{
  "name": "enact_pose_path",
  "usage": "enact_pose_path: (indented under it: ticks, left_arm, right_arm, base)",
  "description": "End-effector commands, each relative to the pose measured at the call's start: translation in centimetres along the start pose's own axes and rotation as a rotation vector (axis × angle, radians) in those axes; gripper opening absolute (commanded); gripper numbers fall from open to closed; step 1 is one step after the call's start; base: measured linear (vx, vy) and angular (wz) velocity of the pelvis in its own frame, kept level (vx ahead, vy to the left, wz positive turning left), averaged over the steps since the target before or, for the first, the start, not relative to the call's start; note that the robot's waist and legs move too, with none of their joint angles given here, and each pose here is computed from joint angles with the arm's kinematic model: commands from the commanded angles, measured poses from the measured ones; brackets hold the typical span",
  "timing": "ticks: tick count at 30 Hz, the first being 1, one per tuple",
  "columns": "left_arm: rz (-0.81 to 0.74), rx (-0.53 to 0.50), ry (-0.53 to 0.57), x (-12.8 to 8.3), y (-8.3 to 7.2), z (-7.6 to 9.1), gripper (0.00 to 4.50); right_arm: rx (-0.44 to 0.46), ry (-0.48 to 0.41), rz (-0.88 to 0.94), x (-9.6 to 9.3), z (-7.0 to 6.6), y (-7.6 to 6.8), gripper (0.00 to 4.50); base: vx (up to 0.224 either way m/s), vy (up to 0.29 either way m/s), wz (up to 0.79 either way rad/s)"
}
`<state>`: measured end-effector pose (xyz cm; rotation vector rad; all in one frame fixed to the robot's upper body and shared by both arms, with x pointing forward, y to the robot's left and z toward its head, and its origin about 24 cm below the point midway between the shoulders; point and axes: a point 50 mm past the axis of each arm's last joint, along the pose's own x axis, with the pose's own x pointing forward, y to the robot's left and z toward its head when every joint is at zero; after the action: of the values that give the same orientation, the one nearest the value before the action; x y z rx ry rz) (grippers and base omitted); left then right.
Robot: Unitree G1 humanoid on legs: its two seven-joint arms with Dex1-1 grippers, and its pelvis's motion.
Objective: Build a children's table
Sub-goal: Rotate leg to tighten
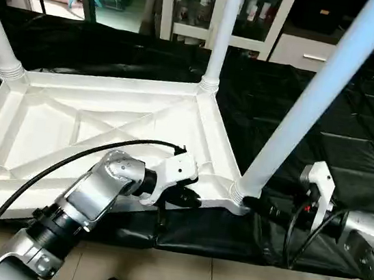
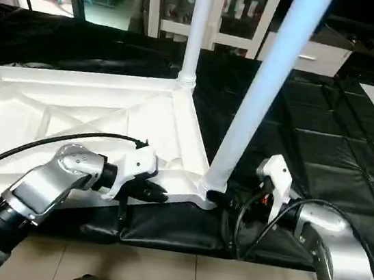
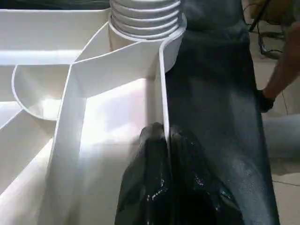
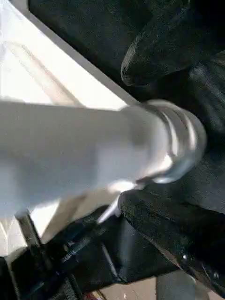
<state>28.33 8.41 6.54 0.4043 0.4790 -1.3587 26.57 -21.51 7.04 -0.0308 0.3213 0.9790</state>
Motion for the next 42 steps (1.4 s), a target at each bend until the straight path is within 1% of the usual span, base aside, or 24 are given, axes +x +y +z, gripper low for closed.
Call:
enact_pose_path:
  ticks: [1,4,6,8,10,13,14,15,18,19,20,25,26,28,29,30,31,34,35,37,38,39,41,42]
  left_arm:
    - [-0.066,0.082,-0.117,0.0,-0.7,2.4,0.00]
    - [-0.068,0.085,-0.109,0.0,-0.7,2.3,0.00]
    - [-0.069,0.087,-0.107,0.0,-0.7,2.3,0.00]
    - [-0.071,0.088,-0.105,0.0,-0.7,2.3,0.00]
    - [-0.073,0.089,-0.104,0.0,-0.7,2.3,0.00]
    - [-0.076,0.092,-0.101,0.0,-0.7,2.3,0.00]
    - [-0.077,0.092,-0.101,0.1,-0.7,2.3,0.00]
    - [-0.076,0.092,-0.100,0.1,-0.7,2.3,0.00]
    - [-0.076,0.092,-0.096,0.1,-0.6,2.3,0.00]
    - [-0.076,0.092,-0.094,0.1,-0.6,2.3,0.00]
    - [-0.076,0.092,-0.093,0.1,-0.6,2.2,0.00]
    - [-0.065,0.084,-0.090,0.2,-0.3,2.2,0.00]
    - [-0.047,0.076,-0.088,0.2,-0.1,2.3,0.00]
    - [-0.020,0.064,-0.086,0.4,0.3,2.4,0.00]
    - [0.043,0.052,-0.077,0.8,1.2,2.6,0.00]
    - [0.049,0.051,-0.076,0.8,1.2,2.6,0.00]
    - [0.077,0.048,-0.071,1.0,1.6,2.7,0.00]
    - [0.219,0.031,-0.062,2.1,3.4,3.7,0.00]
    - [0.275,0.016,-0.067,2.8,4.1,4.4,0.00]
    - [0.296,0.014,-0.071,3.1,4.3,4.8,0.00]
    - [0.348,0.008,-0.080,3.9,4.7,5.7,0.00]
    - [0.368,0.008,-0.083,4.2,4.8,6.1,0.00]
    - [0.378,0.019,-0.090,5.0,4.8,7.1,0.00]
    - [0.377,0.019,-0.090,5.0,4.8,7.1,0.00]
  right_arm:
    - [-0.021,-0.015,-0.002,0.0,0.4,-0.3,3.57]
    - [-0.028,-0.014,-0.004,0.3,0.4,-0.4,3.57]
    - [-0.038,-0.019,-0.011,0.4,0.4,-0.6,3.28]
    - [-0.033,-0.023,0.004,0.5,0.3,-0.6,3.15]
    - [-0.034,-0.019,0.016,0.6,0.3,-0.4,2.90]
    - [-0.032,-0.016,0.033,0.7,0.2,-0.3,2.77]
    - [-0.031,-0.017,0.034,0.7,0.2,-0.3,2.58]
    - [-0.030,-0.017,0.037,0.6,0.1,-0.2,2.58]
    - [-0.025,-0.014,0.049,0.6,-0.1,-0.1,2.30]
    - [-0.024,-0.013,0.050,0.5,-0.1,-0.1,2.30]
    - [-0.024,-0.012,0.048,0.5,-0.2,0.0,2.11]
    - [-0.024,0.006,-0.051,0.8,-0.6,-0.6,1.99]
    - [-0.025,0.017,-0.131,1.1,-0.9,-1.2,1.97]
    - [-0.018,0.022,-0.225,1.4,-1.1,-1.8,1.96]
    - [0.027,-0.001,-0.390,2.1,-1.2,-2.8,1.96]
    - [0.032,-0.004,-0.405,2.2,-1.2,-2.8,1.95]
    - [0.056,-0.019,-0.471,2.5,-1.2,-3.1,1.95]
    - [0.163,-0.077,-0.720,4.7,-1.1,-4.0,1.94]
    - [0.206,-0.094,-0.781,6.0,-1.1,-3.8,1.94]
    - [0.217,-0.100,-0.811,6.6,-1.1,-3.7,1.93]
    - [0.235,-0.115,-0.887,8.0,-0.9,-3.3,1.93]
    - [0.244,-0.119,-0.918,8.6,-0.9,-3.1,1.93]
    - [0.248,-0.136,-0.903,10.4,-0.4,-2.4,1.93]
    - [0.247,-0.137,-0.902,10.5,-0.4,-2.3,1.93]
  base:
    - [0.000,0.000,0.00]
    - [0.000,0.000,0.00]
    - [0.000,0.000,0.00]
    - [0.000,0.000,0.00]
    - [0.000,0.000,0.00]
    - [0.000,0.000,0.00]
    - [0.000,0.000,0.00]
    - [0.000,0.000,0.00]
    - [0.000,0.000,0.00]
    - [0.000,0.000,0.00]
    - [0.000,0.000,0.00]
    - [0.000,0.000,0.00]
    - [0.000,0.000,0.00]
    - [0.000,0.000,0.00]
    - [0.000,0.000,0.00]
    - [0.000,0.000,0.00]
    - [0.000,0.000,0.00]
    - [0.000,0.000,0.00]
    - [0.000,0.000,0.00]
    - [0.000,0.000,0.00]
    - [0.000,0.000,0.00]
    - [0.000,0.000,0.00]
    - [0.000,0.000,0.00]
    - [0.000,0.000,0.00]
